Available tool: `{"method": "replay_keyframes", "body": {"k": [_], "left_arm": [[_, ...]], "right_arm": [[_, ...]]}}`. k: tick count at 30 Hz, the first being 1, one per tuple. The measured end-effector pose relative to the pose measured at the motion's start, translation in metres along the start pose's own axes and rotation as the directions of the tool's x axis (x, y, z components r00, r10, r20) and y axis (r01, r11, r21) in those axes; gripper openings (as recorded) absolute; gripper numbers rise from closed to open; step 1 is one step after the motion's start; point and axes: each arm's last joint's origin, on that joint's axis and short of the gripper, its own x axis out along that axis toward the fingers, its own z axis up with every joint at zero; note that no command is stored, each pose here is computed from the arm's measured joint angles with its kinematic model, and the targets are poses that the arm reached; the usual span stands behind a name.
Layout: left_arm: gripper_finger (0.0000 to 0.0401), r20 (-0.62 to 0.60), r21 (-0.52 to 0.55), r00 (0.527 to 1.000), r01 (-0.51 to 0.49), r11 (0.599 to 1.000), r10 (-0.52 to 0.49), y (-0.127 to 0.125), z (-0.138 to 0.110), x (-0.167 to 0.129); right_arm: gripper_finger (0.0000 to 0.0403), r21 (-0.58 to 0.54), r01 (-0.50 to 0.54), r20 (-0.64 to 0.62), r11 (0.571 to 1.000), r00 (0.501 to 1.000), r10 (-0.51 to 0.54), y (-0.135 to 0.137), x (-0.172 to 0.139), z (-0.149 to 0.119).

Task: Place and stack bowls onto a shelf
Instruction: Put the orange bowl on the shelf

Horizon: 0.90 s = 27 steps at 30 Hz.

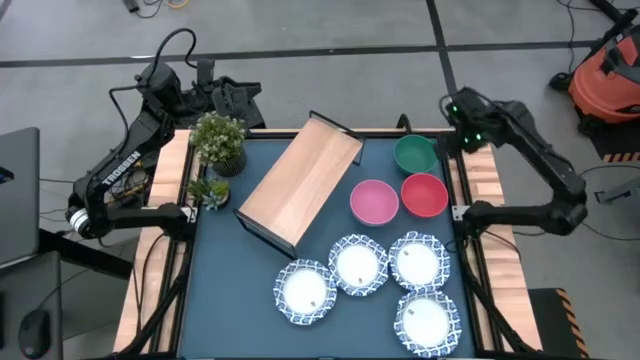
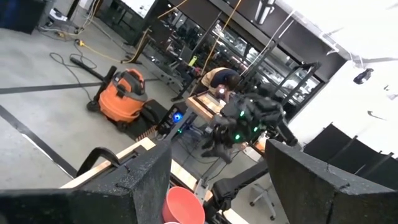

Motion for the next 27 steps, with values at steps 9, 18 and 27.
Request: {"method": "replay_keyframes", "body": {"k": [9,18,27], "left_arm": [[0.0243,-0.005,-0.014,1.000,-0.005,1.000,0.005,0.001,-0.001,0.000],[0.0243,-0.035,-0.032,0.999,-0.029,0.999,0.028,0.003,-0.004,0.000],[0.0243,-0.037,-0.037,0.999,-0.030,0.999,0.029,0.003,-0.004,0.000]], "right_arm": [[0.0216,0.084,-0.028,-0.122,0.996,0.992,0.038,0.004,0.047,-0.030],[0.0216,0.124,-0.047,-0.188,0.991,0.980,0.070,0.005,0.063,-0.046],[0.0216,0.108,-0.066,-0.233,0.992,0.968,0.090,0.007,0.072,-0.052]]}}
